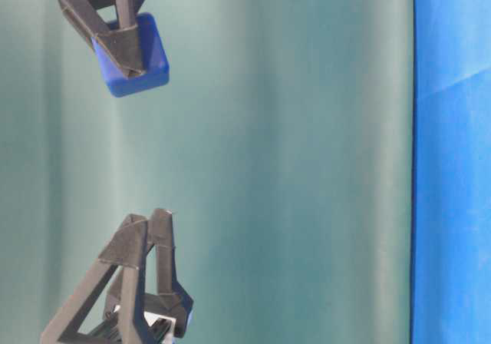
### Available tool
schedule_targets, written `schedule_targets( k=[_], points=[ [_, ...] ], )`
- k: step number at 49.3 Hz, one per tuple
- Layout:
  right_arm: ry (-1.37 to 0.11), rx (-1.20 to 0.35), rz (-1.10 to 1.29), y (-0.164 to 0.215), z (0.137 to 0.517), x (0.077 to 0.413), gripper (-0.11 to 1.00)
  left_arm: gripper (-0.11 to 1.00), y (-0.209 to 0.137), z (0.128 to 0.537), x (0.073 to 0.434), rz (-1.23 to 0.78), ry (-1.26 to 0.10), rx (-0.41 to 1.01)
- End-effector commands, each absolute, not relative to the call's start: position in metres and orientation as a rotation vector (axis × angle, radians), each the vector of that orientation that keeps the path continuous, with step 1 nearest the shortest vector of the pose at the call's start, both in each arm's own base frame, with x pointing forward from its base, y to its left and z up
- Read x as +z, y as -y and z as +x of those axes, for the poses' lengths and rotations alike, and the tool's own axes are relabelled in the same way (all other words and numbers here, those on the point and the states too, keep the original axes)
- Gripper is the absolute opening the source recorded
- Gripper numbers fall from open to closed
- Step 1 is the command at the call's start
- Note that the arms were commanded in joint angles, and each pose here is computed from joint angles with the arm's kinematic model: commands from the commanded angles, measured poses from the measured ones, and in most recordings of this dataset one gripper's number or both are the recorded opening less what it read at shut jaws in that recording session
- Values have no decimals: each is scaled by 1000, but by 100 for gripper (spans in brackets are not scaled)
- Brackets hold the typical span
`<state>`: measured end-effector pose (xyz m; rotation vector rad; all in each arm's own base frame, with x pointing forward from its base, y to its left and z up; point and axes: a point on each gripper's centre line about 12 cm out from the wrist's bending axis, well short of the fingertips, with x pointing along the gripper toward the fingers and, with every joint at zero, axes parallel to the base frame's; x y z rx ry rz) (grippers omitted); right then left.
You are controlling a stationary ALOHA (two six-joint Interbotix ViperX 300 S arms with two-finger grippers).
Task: Handover the blue block to the right arm after grasping it with the left arm, then place it in the designated position.
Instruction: 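Pull the cube away to the right with the right gripper, then rotate and lower the held cube toward the table center with the right gripper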
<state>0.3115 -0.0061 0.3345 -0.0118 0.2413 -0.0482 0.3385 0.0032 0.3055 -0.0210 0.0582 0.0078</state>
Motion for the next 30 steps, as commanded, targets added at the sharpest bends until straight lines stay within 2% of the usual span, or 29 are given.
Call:
schedule_targets(
  k=[1, 30],
  points=[
    [-210, -53, -5, 6, 311, 348, 42, 93, -4, 337, 318, -18, -18, 8],
    [-216, -62, -4, 7, 311, 349, 42, 93, -4, 337, 317, -19, -20, 10]
  ],
)
